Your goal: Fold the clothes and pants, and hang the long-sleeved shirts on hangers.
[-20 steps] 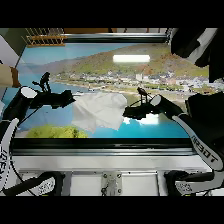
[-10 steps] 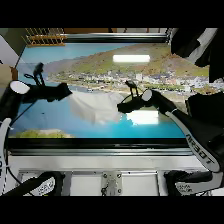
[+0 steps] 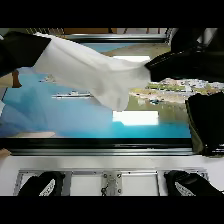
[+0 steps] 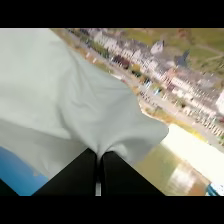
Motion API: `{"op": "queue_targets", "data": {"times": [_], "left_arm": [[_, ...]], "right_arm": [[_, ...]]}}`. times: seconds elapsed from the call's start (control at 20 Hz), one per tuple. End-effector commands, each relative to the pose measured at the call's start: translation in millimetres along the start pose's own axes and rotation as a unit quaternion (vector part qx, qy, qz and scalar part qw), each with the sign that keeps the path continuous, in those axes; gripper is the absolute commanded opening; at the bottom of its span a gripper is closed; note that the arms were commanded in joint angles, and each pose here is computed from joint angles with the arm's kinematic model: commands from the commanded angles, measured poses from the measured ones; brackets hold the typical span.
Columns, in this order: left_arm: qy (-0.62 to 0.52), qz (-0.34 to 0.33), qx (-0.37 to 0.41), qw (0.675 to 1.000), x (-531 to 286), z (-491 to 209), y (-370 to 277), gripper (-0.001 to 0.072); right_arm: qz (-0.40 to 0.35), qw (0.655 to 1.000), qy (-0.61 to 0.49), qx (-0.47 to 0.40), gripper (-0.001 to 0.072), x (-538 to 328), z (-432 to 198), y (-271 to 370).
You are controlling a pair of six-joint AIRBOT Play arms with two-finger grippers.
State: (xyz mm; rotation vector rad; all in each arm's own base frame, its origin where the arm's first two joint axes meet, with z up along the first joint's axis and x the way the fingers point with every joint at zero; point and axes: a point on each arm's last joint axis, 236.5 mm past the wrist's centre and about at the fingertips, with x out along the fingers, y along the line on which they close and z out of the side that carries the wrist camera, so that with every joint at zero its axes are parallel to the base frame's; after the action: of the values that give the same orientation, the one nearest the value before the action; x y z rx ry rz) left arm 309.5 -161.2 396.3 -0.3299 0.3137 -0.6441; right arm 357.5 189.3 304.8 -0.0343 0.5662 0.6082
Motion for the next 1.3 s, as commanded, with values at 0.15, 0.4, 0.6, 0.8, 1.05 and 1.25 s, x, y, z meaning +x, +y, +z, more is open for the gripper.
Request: {"op": "queue_targets", "data": {"times": [0.15, 0.4, 0.6, 0.8, 1.05, 1.25], "left_arm": [[0.074, 0.056, -0.042, 0.995, 1.3, -78.5, 23.5, 0.0007], [0.268, 0.121, -0.145, 0.945, 45.0, -246.3, 101.4, 0.0007], [0.298, 0.165, -0.189, 0.921, 81.5, -301.1, 153.5, 0.0611], [0.333, 0.201, -0.229, 0.892, 81.5, -308.3, 195.3, 0.0679], [0.415, 0.231, -0.291, 0.83, 52.1, -403.4, 211.6, 0.0679], [0.426, 0.192, -0.332, 0.819, 81.1, -448.5, 188.4, 0.0679]], "right_arm": [[-0.029, 0.999, -0.04, 0.022, 0.0009, -47.4, 11.5, 0.0], [-0.03, 0.989, 0.106, 0.095, 0.001, 43.4, -80.2, -24.4], [-0.036, 0.968, 0.21, 0.132, 0.0474, 100.1, -154.8, -40.9], [-0.04, 0.973, 0.19, 0.128, 0.0675, 98.1, -144.8, -42.6], [-0.038, 0.978, 0.165, 0.121, 0.0675, 78.8, -130.2, -36.2], [-0.037, 0.978, 0.165, 0.122, 0.0675, 78.5, -129.9, -35.6]]}}
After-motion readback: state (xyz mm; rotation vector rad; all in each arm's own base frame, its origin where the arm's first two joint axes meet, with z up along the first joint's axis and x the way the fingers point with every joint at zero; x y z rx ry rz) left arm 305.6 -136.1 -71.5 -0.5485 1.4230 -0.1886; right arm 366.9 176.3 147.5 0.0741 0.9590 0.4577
